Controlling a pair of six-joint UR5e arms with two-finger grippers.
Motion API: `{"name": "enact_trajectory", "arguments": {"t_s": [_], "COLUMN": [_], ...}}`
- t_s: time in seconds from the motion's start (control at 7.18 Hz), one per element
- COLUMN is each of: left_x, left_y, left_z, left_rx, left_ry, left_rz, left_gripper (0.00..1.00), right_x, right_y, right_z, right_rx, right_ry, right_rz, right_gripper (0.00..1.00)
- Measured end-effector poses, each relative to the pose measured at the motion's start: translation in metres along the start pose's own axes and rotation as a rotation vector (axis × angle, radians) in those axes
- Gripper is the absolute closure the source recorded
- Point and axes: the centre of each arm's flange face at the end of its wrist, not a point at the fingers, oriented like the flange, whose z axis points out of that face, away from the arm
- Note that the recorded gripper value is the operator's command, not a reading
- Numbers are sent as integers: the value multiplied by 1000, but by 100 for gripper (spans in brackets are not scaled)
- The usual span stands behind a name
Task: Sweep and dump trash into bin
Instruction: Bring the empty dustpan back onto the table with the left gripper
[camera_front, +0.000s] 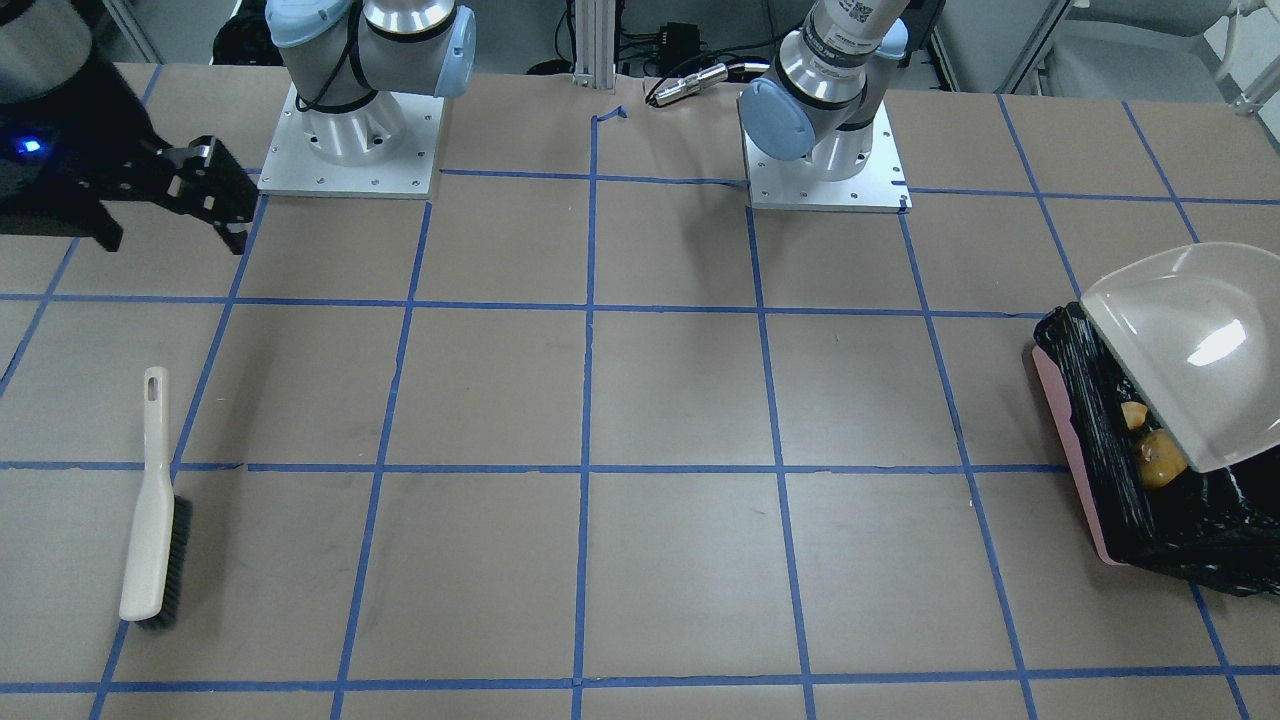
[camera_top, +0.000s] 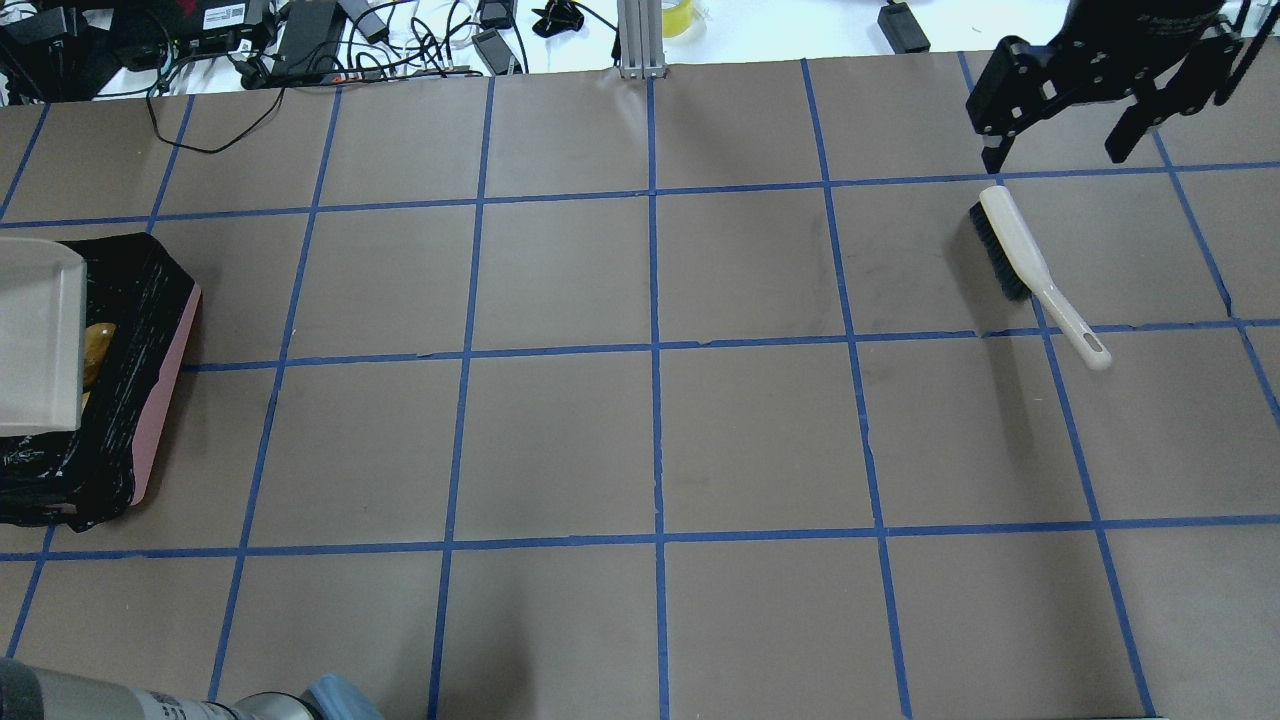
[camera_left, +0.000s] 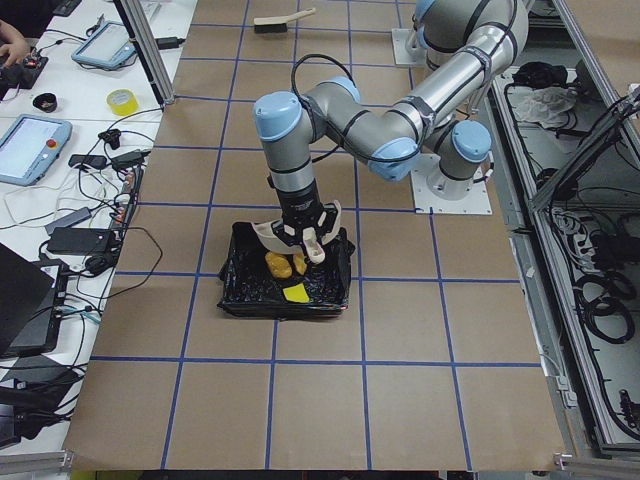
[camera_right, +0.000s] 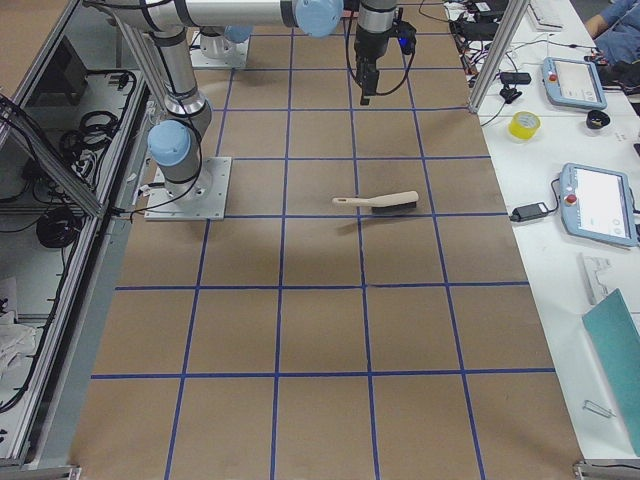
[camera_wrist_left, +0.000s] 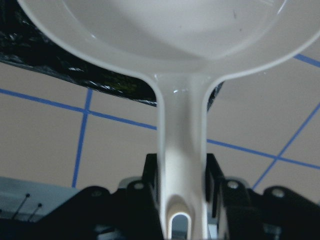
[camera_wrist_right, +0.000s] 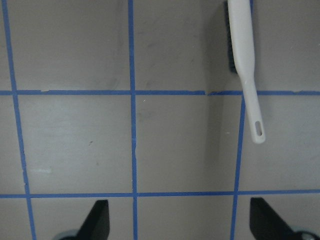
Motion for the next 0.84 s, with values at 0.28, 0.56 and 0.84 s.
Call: {"name": "enact_trajectory", "arguments": {"t_s": [0.28, 0.56, 0.84], "left_x": [-32, -56, -71], "left_y": [-84, -183, -287], "left_z": [-14, -10, 3], "left_rx": [130, 237, 264], "left_ry": [-84, -97, -106], "left_rz": [121, 220, 305], "left_gripper": [100, 100, 100], "right_x": [-26, -30, -30], "right_y": [40, 54, 55], "right_z": [10, 10, 8], "right_rx": [-13, 43, 68], "right_ry": [-9, -11, -11], "right_rz": [26, 23, 17], "right_gripper": [0, 0, 0]}}
